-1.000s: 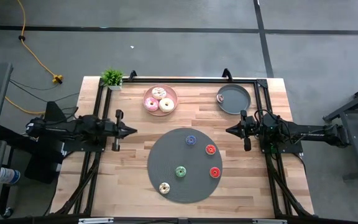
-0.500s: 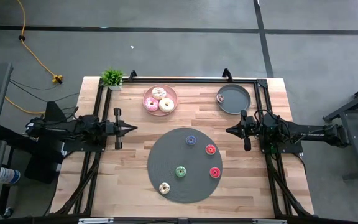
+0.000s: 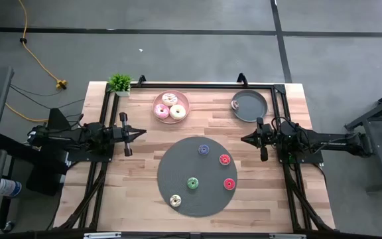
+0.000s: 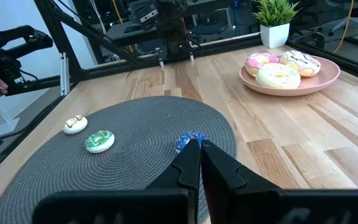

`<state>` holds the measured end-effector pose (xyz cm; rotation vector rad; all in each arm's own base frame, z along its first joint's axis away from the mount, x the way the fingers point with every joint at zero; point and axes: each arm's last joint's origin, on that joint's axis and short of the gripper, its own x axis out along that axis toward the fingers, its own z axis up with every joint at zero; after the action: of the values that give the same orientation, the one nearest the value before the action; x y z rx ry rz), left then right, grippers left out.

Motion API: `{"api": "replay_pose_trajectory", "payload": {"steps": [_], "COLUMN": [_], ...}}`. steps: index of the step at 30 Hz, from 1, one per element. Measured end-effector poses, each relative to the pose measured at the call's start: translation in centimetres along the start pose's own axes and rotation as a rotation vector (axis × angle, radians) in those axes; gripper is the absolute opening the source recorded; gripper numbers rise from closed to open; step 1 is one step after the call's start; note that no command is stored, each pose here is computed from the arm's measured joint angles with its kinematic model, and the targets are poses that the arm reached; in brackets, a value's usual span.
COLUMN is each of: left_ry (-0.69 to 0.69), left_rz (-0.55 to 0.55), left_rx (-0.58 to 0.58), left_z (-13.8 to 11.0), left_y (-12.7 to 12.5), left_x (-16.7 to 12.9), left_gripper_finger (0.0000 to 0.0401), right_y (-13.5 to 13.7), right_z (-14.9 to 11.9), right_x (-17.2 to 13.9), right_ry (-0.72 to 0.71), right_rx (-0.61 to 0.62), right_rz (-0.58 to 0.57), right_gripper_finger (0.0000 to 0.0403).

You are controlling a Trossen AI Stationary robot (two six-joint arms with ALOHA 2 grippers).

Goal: Pick & Place donuts
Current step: Put the top small orange donut on the gray plate

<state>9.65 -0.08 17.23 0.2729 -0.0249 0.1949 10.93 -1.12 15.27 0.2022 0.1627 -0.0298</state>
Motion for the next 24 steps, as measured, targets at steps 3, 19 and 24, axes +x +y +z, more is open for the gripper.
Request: {"api": "replay_pose_trajectory", "payload": {"steps": [3, 19, 24], "left_ry": [0.001, 0.001, 0.001], "left_rz": [0.000, -0.009, -0.009], "left_rx": [-0.001, -0.003, -0.003], "left_z": [-0.01, -0.02, -0.01], "left_y": [0.00, -0.03, -0.03], "left_x": [0.00, 0.00, 0.00], "left_gripper_finger": [0.0000, 0.0000, 0.0000], "right_y": [0.00, 0.00, 0.00], "right_z": [-0.01, 0.00, 0.00], "right_x": [0.00, 0.00, 0.00], "right_ry": [0.000, 0.000, 0.000], "right_rx": [0.000, 0.000, 0.000], "right_rz": [0.000, 0.000, 0.000], "right_gripper_finger": [0.0006, 0.0005, 0.0007]}}
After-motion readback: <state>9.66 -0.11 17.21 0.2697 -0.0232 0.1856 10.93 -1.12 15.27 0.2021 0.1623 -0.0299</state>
